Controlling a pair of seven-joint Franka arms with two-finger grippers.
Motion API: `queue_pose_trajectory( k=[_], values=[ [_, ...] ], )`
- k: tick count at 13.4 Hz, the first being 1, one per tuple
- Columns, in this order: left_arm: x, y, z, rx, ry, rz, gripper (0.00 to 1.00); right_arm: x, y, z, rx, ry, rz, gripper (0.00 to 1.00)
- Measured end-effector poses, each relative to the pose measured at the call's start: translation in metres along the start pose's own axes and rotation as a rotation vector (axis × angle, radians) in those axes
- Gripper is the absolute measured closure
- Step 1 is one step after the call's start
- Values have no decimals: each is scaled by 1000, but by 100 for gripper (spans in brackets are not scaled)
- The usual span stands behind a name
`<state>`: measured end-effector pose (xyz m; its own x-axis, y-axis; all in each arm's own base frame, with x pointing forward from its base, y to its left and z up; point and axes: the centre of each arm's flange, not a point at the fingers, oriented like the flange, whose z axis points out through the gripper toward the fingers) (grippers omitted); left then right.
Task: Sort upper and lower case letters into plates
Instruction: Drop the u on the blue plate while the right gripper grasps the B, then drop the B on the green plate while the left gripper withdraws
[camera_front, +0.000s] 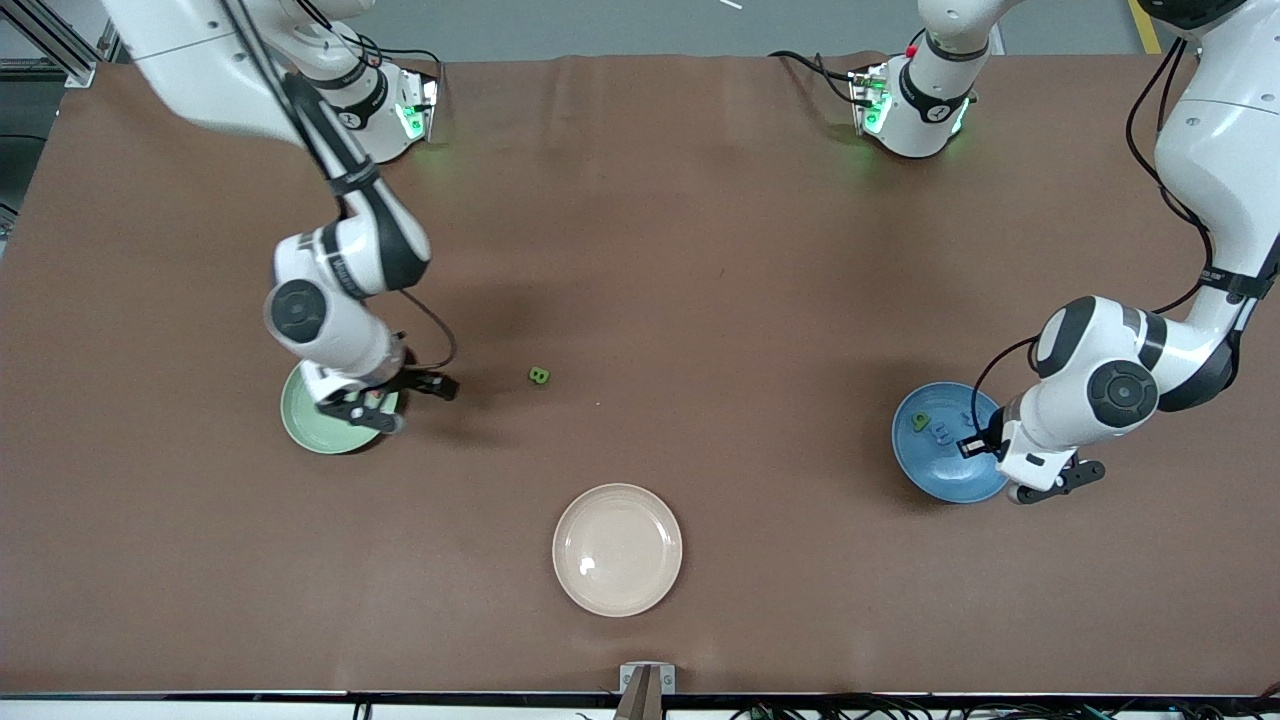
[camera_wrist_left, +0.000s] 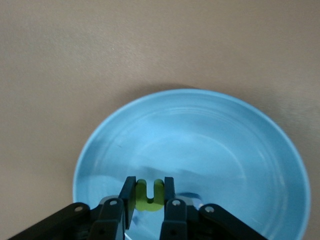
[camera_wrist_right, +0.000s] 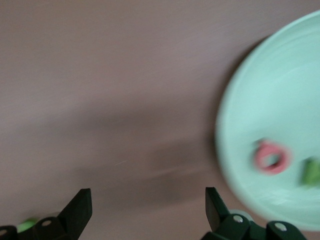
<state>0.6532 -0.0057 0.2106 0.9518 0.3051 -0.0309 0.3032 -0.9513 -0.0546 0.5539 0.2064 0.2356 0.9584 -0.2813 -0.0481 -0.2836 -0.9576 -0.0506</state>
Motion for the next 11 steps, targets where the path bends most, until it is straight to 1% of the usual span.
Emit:
queue_pose_trajectory(
  k=[1, 2, 3, 4, 6, 8, 9, 10, 11],
  values=[
    [1, -1, 1, -2, 1, 5, 71, -16, -29, -3, 8, 6, 8, 0],
    [1, -1, 0, -2, 1, 5, 63, -30, -53, -4, 14, 11, 17, 0],
    [1, 0, -1, -3, 3, 5, 51, -41, -72, -2, 19, 12, 22, 0],
    [2, 0, -2, -5, 6, 4, 42, -47, -85, 2, 22, 10, 29, 0],
    [4, 0, -4, -7, 11, 2, 20, -55, -101, 14, 37, 14, 81, 0],
    [8, 0, -14, -9, 29, -1, 1, -63, -110, 29, 40, 10, 109, 0],
    [10, 0, -25, -7, 47, 1, 1, -67, -114, 36, 40, 8, 120, 0],
    [10, 3, -41, -1, 67, 6, 0, -70, -115, 43, 39, 8, 128, 4],
    [8, 9, -61, 9, 82, 15, 0, -71, -116, 49, 34, 8, 126, 4]
  ],
)
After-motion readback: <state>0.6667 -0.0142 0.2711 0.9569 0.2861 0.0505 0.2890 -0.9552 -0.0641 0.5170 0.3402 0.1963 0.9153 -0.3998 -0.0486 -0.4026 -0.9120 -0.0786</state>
